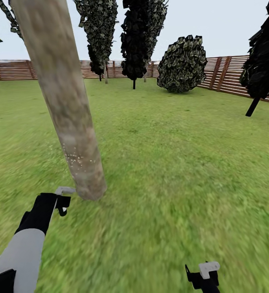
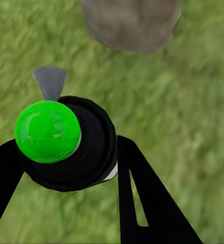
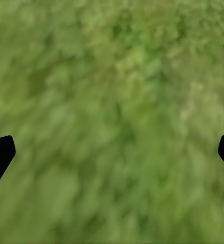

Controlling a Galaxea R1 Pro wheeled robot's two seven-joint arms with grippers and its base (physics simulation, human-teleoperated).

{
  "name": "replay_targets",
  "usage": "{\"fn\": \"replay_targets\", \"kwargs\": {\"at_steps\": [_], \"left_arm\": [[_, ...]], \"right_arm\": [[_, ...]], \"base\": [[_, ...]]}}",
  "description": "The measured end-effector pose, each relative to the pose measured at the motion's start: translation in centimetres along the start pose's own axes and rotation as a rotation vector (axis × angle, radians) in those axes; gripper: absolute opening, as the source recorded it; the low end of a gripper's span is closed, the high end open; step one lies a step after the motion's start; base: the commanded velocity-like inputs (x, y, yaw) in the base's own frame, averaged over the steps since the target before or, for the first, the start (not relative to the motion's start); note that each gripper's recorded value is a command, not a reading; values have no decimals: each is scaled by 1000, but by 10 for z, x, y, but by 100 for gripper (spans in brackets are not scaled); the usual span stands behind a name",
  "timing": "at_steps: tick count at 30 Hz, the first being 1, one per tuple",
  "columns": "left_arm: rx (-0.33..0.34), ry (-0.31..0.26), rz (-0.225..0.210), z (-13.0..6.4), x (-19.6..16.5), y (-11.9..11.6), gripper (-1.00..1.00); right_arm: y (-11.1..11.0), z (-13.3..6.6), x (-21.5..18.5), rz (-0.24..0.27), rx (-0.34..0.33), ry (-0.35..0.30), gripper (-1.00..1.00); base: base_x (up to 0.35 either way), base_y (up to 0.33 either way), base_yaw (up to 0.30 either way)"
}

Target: In the garden, pick up the pesticide atomizer on the floor and spray pesticide onto both trees until each tree trunk is fully covered.

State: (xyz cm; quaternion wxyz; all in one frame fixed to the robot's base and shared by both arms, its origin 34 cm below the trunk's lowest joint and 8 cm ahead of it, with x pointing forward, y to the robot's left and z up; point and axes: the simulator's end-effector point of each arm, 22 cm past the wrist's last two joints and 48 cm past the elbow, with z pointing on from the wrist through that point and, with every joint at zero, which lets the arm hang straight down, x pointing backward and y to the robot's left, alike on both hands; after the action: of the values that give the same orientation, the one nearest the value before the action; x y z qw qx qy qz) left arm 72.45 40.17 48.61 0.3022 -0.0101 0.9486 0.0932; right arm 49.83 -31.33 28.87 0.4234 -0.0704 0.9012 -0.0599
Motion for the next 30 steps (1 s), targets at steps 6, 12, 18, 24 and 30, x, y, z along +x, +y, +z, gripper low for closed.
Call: {"fn": "replay_targets", "kwargs": {"at_steps": [6,12,18,24,30], "left_arm": [[-9,-1,5,0,0,4,-100],[55,16,25,5,20,-42,-100],[35,-21,30,6,18,-29,-100],[-35,7,-3,8,40,27,-100],[-3,46,-8,16,58,11,-100]], "right_arm": [[0,0,0,0,0,1,100],[0,0,0,0,0,1,100],[0,0,0,0,0,1,100],[0,0,0,0,0,1,100],[0,0,0,0,0,1,100]], "base": [[31,0,0],[187,-98,0],[137,-37,0],[8,-25,0],[101,-228,0]]}}
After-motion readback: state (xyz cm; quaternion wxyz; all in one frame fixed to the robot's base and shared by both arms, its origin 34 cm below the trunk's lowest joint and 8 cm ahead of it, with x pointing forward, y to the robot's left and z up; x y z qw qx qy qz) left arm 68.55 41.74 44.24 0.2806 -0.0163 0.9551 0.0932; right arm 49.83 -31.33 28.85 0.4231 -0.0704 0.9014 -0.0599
